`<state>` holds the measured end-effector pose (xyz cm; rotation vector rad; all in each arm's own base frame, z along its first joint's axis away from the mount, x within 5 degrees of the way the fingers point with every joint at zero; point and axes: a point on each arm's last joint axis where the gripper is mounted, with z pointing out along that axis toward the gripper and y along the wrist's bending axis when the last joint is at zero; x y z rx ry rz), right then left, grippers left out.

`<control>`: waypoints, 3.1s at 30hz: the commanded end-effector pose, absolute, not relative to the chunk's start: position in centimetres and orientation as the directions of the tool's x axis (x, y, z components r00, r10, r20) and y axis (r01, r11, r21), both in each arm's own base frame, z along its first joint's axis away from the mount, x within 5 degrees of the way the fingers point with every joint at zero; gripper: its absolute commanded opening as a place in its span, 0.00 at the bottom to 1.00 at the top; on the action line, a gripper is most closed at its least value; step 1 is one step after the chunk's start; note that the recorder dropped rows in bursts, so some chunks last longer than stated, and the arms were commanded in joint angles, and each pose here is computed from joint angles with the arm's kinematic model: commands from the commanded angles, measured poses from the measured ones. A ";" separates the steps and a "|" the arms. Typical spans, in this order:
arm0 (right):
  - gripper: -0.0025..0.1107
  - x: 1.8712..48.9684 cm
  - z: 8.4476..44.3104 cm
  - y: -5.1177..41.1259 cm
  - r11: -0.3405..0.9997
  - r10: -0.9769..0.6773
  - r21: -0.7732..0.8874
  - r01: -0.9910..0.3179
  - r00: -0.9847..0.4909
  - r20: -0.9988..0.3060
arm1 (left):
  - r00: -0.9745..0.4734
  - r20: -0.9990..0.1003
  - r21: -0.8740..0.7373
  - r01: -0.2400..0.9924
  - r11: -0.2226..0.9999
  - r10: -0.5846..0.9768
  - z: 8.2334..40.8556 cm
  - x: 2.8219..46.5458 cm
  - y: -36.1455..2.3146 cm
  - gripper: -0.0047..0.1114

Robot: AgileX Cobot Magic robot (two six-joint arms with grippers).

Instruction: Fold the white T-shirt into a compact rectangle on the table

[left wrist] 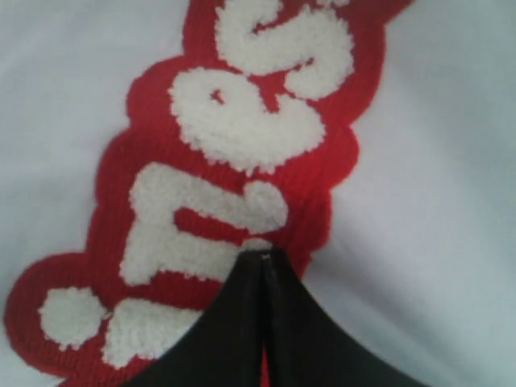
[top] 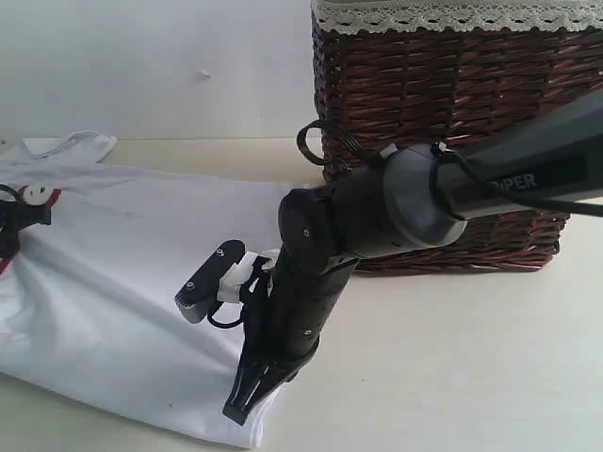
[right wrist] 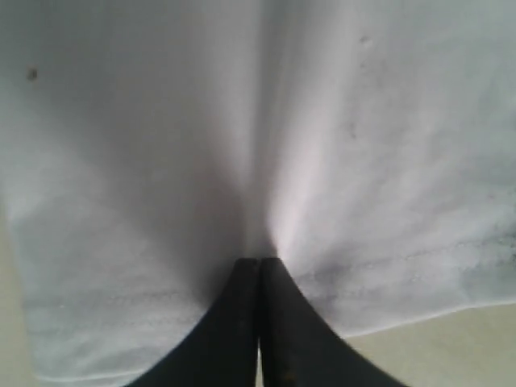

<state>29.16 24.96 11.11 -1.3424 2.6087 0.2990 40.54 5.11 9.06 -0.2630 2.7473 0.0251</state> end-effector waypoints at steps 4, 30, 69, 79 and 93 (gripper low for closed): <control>0.02 29.3 11.1 25.2 0.545 -0.791 0.072 -0.835 -0.541 -0.284 | -0.957 -0.238 -0.002 -0.168 0.986 -0.164 7.5 40.4 5.3 0.04; 0.13 18.2 39.6 17.0 0.527 -0.569 -0.069 -0.847 -0.291 -0.769 | -0.595 -0.159 0.175 0.769 0.615 0.788 15.0 24.6 -3.4 0.56; 0.13 18.0 39.3 17.0 0.523 -0.574 -0.057 -0.851 -0.302 -0.762 | -0.197 0.016 0.266 0.946 0.186 0.980 15.4 23.8 -2.4 0.04; 0.13 17.9 39.2 16.9 0.519 -0.582 -0.053 -0.853 -0.307 -0.753 | -0.280 -0.213 0.217 0.921 0.325 0.936 15.9 27.1 -4.7 0.16; 0.13 17.8 39.2 17.0 0.518 -0.580 -0.043 -0.855 -0.314 -0.752 | -0.594 -0.302 0.115 0.753 0.648 0.745 17.6 26.0 -4.7 0.72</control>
